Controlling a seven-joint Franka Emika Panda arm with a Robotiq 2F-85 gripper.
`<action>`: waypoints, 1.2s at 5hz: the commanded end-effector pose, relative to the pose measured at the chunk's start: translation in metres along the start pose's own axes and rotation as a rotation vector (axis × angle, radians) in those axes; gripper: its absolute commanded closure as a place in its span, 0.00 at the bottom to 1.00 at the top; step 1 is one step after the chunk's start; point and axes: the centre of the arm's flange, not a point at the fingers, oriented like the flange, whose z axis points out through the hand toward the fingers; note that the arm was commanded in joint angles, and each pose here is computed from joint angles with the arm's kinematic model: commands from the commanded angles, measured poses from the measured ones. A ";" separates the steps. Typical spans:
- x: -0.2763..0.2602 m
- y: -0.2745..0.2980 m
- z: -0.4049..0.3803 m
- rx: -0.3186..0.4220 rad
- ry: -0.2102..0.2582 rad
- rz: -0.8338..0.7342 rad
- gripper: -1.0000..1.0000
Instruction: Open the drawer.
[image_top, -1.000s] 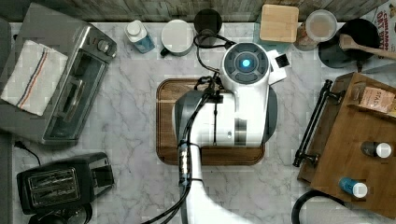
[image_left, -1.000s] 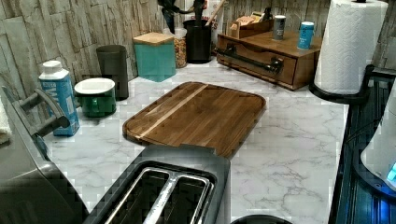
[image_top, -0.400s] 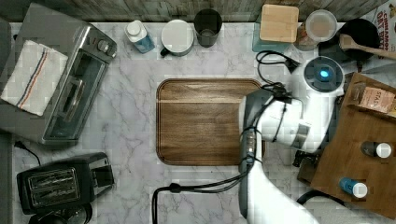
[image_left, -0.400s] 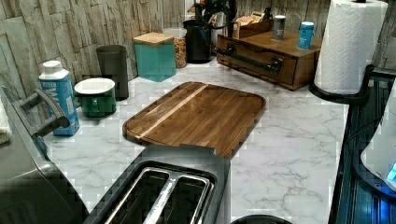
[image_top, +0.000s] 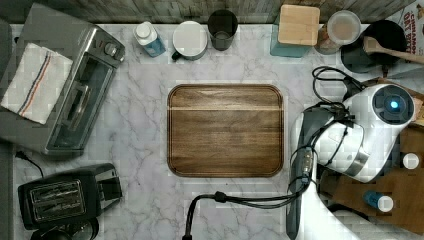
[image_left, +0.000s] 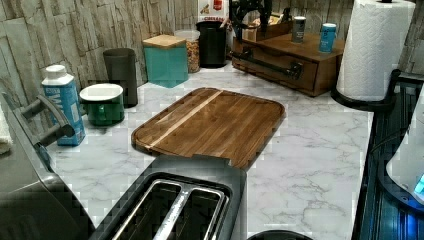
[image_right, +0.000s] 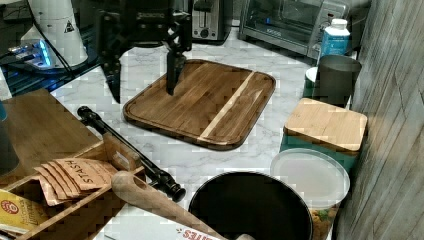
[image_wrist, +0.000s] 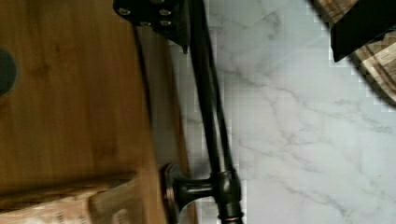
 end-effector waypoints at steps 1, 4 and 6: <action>0.008 -0.040 -0.015 0.024 0.191 -0.110 0.00; 0.024 -0.033 0.025 -0.083 0.047 -0.103 0.00; 0.014 -0.013 0.037 -0.180 0.079 -0.018 0.00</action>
